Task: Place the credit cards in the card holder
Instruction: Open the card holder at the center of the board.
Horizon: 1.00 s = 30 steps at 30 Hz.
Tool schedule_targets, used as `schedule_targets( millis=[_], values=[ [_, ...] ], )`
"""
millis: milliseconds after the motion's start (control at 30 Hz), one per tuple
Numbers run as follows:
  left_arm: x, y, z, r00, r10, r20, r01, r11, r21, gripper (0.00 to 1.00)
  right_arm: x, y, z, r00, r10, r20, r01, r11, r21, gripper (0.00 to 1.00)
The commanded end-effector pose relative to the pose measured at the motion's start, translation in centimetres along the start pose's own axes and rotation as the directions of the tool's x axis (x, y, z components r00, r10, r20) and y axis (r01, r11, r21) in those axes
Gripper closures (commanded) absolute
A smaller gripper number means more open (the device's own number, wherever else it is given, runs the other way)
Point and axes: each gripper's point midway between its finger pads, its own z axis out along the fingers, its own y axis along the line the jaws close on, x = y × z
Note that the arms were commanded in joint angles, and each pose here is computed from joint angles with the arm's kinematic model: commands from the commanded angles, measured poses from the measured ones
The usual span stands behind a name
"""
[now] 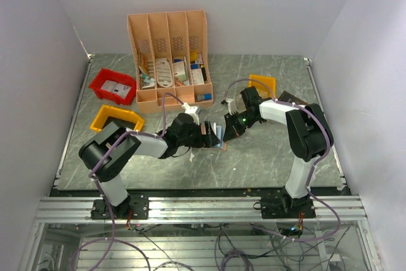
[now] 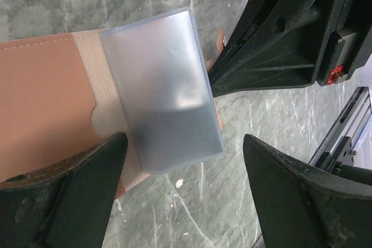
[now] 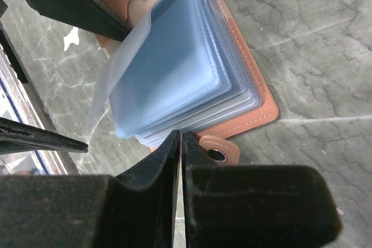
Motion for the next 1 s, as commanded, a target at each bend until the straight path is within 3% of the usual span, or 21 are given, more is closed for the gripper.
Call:
schedule_targets(
  millis=[0, 300, 500, 800, 967],
  values=[
    [1.5, 1.4, 0.3, 0.998, -0.026, -0.05, 0.024, 0.999, -0.037, 0.07, -1.1, -0.2, 0.1, 1.0, -0.001, 0.026, 0.002, 1.0, -0.018, 0.94],
    [2.8, 2.5, 0.2, 0.992, -0.12, -0.041, 0.119, 0.993, -0.019, 0.09, -2.4, 0.3, -2.0, 0.996, -0.046, 0.076, 0.047, 0.999, -0.017, 0.86],
    [2.7, 2.3, 0.2, 0.985, -0.169, -0.022, 0.169, 0.986, 0.014, 0.09, -2.9, 2.4, -2.5, 0.991, -0.056, 0.125, 0.07, 0.991, -0.111, 0.77],
    [3.1, 2.5, 0.2, 0.981, -0.195, -0.019, 0.195, 0.981, 0.019, 0.1, -1.9, 2.6, -1.0, 0.994, 0.057, 0.094, -0.037, 0.979, -0.201, 0.76],
    [3.5, 3.0, 0.2, 0.98, -0.199, -0.019, 0.199, 0.98, 0.007, 0.1, -1.4, 2.1, -0.5, 0.993, 0.09, 0.075, -0.074, 0.978, -0.195, 0.68]
  ],
)
